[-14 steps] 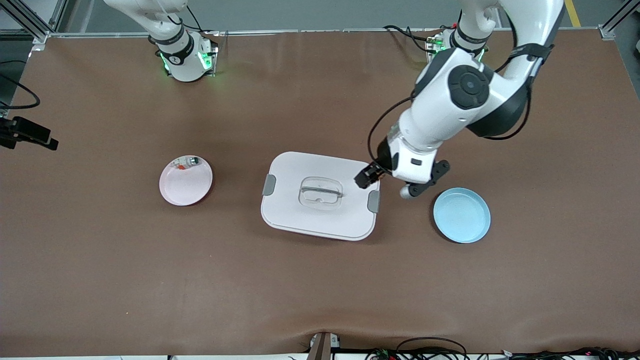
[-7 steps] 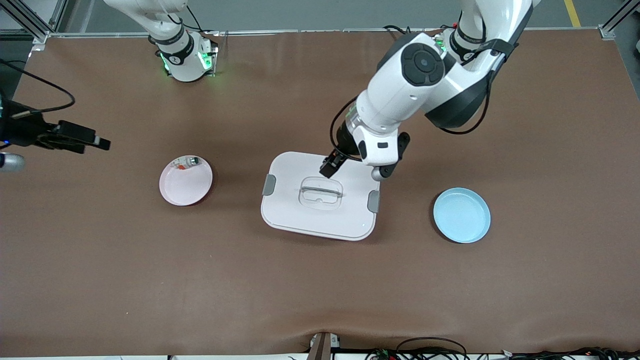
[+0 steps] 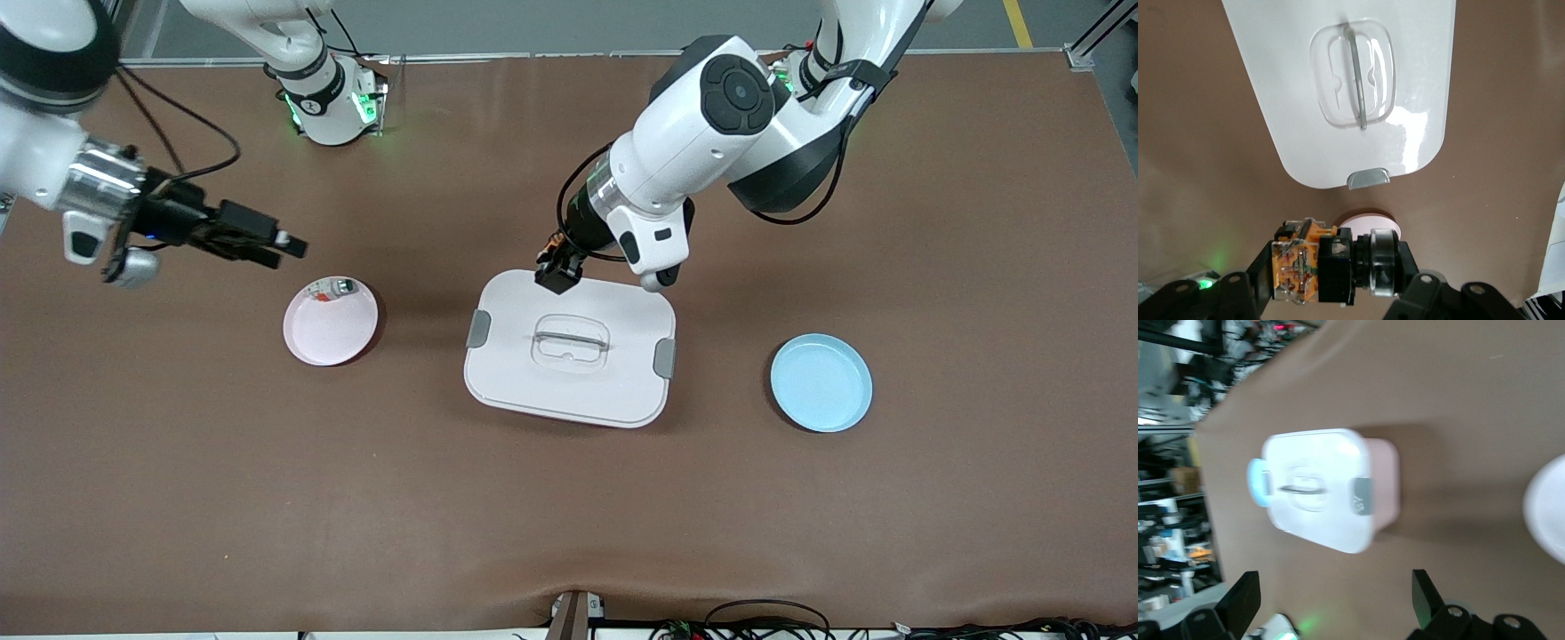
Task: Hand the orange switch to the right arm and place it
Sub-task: 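Hold the switch with the left gripper while the right gripper reaches it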
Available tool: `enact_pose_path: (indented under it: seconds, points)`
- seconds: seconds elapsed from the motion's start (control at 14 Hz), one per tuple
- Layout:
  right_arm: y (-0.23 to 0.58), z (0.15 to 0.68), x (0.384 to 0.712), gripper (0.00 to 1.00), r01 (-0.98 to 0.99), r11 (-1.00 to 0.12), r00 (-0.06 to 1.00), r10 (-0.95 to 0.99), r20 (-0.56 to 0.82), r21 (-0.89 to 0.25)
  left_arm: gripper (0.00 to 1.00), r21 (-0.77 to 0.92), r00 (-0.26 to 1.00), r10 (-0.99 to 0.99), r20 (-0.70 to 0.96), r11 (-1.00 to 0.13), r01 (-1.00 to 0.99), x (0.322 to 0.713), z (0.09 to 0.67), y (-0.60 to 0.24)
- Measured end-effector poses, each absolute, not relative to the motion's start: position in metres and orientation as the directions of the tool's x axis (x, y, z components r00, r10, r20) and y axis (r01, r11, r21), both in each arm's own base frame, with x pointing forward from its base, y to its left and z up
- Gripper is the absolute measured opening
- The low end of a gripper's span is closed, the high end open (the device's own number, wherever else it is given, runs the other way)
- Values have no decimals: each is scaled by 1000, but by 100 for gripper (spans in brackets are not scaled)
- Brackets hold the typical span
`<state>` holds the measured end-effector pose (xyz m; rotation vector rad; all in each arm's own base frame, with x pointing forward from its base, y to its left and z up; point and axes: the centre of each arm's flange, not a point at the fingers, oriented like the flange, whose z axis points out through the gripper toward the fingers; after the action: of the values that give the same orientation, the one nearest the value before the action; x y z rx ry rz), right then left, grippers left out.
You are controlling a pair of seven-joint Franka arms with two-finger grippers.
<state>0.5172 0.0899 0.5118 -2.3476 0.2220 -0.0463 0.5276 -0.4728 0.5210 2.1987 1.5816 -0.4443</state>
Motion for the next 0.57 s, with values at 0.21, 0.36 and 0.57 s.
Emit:
enact_pose_path:
  seconds: [0.21, 0.36, 0.57]
  points:
    - [148, 514, 509, 100, -99, -666, 989, -147, 0, -739, 72, 115, 296, 822, -486, -275, 955, 517, 524, -486]
    - [174, 517, 505, 100, -97, -621, 989, -148, -5, -777, 72, 100, 287, 824, -489, -275, 956, 511, 520, -495]
    - [203, 519, 498, 100, -97, -576, 988, -154, -9, -812, 72, 91, 285, 824, -490, -277, 956, 508, 516, -500]
